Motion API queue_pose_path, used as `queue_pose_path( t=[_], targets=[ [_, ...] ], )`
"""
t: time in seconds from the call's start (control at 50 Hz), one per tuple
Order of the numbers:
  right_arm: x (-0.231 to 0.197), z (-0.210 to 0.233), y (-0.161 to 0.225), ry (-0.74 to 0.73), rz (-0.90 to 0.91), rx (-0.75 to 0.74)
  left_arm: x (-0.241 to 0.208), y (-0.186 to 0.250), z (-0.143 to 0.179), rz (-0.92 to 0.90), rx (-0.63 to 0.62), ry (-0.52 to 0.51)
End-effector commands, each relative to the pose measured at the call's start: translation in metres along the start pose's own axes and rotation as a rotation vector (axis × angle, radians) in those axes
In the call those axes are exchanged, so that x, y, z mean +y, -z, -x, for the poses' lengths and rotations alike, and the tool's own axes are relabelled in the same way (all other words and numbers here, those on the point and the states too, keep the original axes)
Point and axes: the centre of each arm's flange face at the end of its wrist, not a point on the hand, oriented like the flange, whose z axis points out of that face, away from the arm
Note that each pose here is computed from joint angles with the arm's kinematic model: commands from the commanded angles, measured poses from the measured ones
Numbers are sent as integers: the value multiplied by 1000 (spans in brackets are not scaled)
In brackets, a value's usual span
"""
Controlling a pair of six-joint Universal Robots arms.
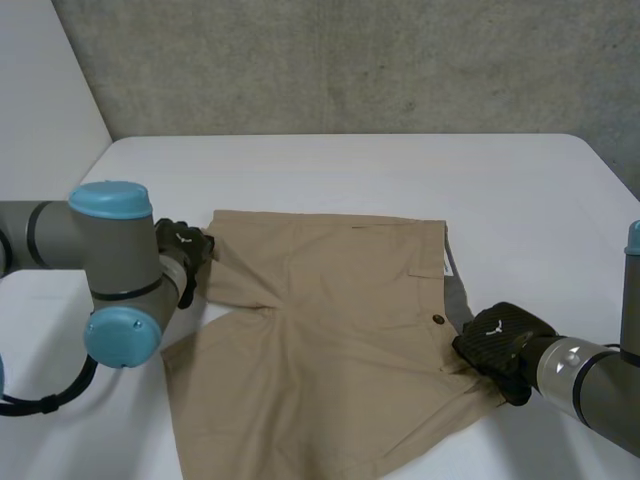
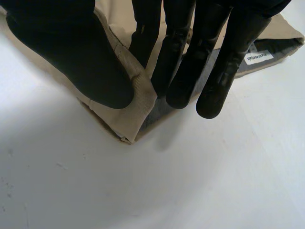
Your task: Fold the shorts.
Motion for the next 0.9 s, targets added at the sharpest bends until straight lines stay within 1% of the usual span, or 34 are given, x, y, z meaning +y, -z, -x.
queue_pose_path(
  t=[0.02, 0.06, 0.12, 0.14, 0.2, 0.22, 0.32, 0.44, 0.5, 0.52, 0.6, 0.72, 0.8, 0.9],
  targets=[
    [-8, -7, -2, -74, -49, 38, -27, 38, 21, -71, -33, 24],
    [-14, -10, -4, -106, -78, 57, -35, 56, 26, -99, -45, 41],
    [-21, -14, -5, -146, -113, 72, -41, 75, 26, -124, -38, 74],
    [-23, -15, -5, -158, -123, 77, -44, 87, 24, -137, -26, 110],
    [-32, -21, -8, -203, -166, 98, -46, 107, 21, -156, -7, 178],
    [-34, -22, -10, -215, -178, 99, -45, 119, 18, -163, 8, 226],
    [-44, -27, -24, -286, -223, 103, -42, 150, 11, -172, 54, 339],
    [-57, -32, -44, -366, -258, 86, -26, 178, -10, -82, 151, 429],
    [-60, -37, -52, -380, -270, 91, -19, 188, -19, -28, 195, 466],
    [-62, -39, -57, -385, -276, 96, -16, 195, -25, 7, 222, 498],
    [-63, -43, -64, -389, -272, 113, -9, 210, -33, 96, 269, 569],
    [-66, -51, -70, -383, -302, 164, -3, 226, -42, 172, 301, 615],
    [-66, -53, -75, -376, -325, 183, -1, 235, -48, 174, 290, 602],
    [-63, -50, -80, -371, -315, 169, 0, 242, -51, 161, 226, 566]
  ],
)
